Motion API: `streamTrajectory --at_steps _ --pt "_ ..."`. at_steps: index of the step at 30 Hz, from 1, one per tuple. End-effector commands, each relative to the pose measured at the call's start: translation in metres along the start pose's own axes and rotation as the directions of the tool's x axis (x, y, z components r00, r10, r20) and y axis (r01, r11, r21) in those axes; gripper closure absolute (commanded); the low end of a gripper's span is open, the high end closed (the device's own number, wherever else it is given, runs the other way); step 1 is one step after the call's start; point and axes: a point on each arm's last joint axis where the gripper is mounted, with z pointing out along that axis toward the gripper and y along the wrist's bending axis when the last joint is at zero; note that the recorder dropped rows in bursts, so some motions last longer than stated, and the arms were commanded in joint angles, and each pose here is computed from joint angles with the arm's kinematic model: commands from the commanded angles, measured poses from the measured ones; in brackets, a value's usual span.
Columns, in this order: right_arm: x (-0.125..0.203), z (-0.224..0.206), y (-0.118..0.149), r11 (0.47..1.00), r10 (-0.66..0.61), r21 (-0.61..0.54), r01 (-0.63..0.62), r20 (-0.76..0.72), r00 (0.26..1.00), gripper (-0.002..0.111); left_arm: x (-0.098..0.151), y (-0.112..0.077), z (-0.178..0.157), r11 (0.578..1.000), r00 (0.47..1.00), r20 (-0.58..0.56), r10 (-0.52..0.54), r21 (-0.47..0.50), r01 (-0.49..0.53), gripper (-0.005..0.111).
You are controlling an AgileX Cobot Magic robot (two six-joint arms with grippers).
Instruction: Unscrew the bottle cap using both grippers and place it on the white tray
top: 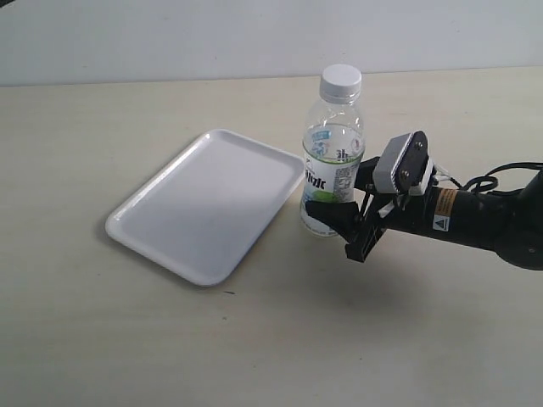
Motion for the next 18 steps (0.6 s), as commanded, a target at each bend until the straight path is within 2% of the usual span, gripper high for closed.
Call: streamTrajectory --at_steps 1,3,5,6,7,8,10,11,13,14,15,16,17,18 --pt "0.001 0.000 0.002 0.999 -0.035 -0.021 0.034 -0.034 0.999 0.108 -0.023 0.023 0.031 0.994 0.991 -0.088 0.105 0.022 -0.103 0.107" --pt "0.001 0.000 0.002 0.999 -0.035 -0.021 0.034 -0.034 0.999 0.108 -0.035 0.040 0.039 0.978 0.980 -0.073 0.185 -0.087 -0.191 0.107" --pt "0.002 0.000 0.002 0.999 -0.035 -0.021 0.034 -0.039 0.999 0.108 -0.043 0.055 0.039 0.897 0.926 -0.108 0.363 -0.229 -0.378 0.107" --pt "0.002 0.000 0.002 0.999 -0.037 -0.021 0.036 -0.039 0.999 0.108 -0.045 0.065 0.035 0.803 0.861 -0.176 0.478 -0.311 -0.509 0.107" --pt "0.002 0.000 0.002 0.999 -0.037 -0.021 0.036 -0.039 0.999 0.108 -0.046 0.069 0.034 0.756 0.831 -0.211 0.515 -0.344 -0.556 0.107" --pt "0.002 0.000 0.002 0.999 -0.039 -0.026 0.038 -0.039 0.998 0.108 -0.047 0.075 0.030 0.663 0.765 -0.284 0.578 -0.383 -0.643 0.107" --pt "0.003 0.000 0.002 0.999 -0.039 -0.025 0.038 -0.049 0.998 0.108 -0.050 0.085 0.026 0.489 0.661 -0.430 0.615 -0.449 -0.748 0.107" --pt "0.003 0.000 0.002 0.999 -0.039 -0.025 0.038 -0.057 0.998 0.108 -0.049 0.091 0.025 0.350 0.579 -0.558 0.594 -0.469 -0.811 0.107" --pt "0.005 0.000 0.002 0.999 -0.040 -0.023 0.038 -0.073 0.997 0.108 -0.047 0.106 0.024 0.133 0.474 -0.755 0.453 -0.468 -0.873 0.107" --pt "0.005 0.000 0.002 0.999 -0.041 -0.026 0.039 -0.073 0.996 0.108 -0.048 0.110 0.025 0.099 0.483 -0.778 0.401 -0.487 -0.868 0.107" --pt "0.005 0.000 0.002 0.999 -0.042 -0.028 0.040 -0.077 0.996 0.108 -0.043 0.111 0.033 0.179 0.547 -0.767 0.334 -0.518 -0.836 0.107" --pt "0.006 0.000 0.002 0.999 -0.043 -0.030 0.041 -0.082 0.996 0.108 -0.038 0.109 0.039 0.266 0.578 -0.754 0.312 -0.514 -0.815 0.107" --pt "0.006 0.000 0.002 0.999 -0.043 -0.030 0.041 -0.082 0.996 0.108 -0.034 0.105 0.047 0.359 0.590 -0.742 0.318 -0.482 -0.800 0.107" --pt "0.006 0.000 0.002 0.999 -0.045 -0.033 0.042 -0.082 0.996 0.108 -0.031 0.101 0.054 0.425 0.590 -0.732 0.340 -0.440 -0.791 0.107"
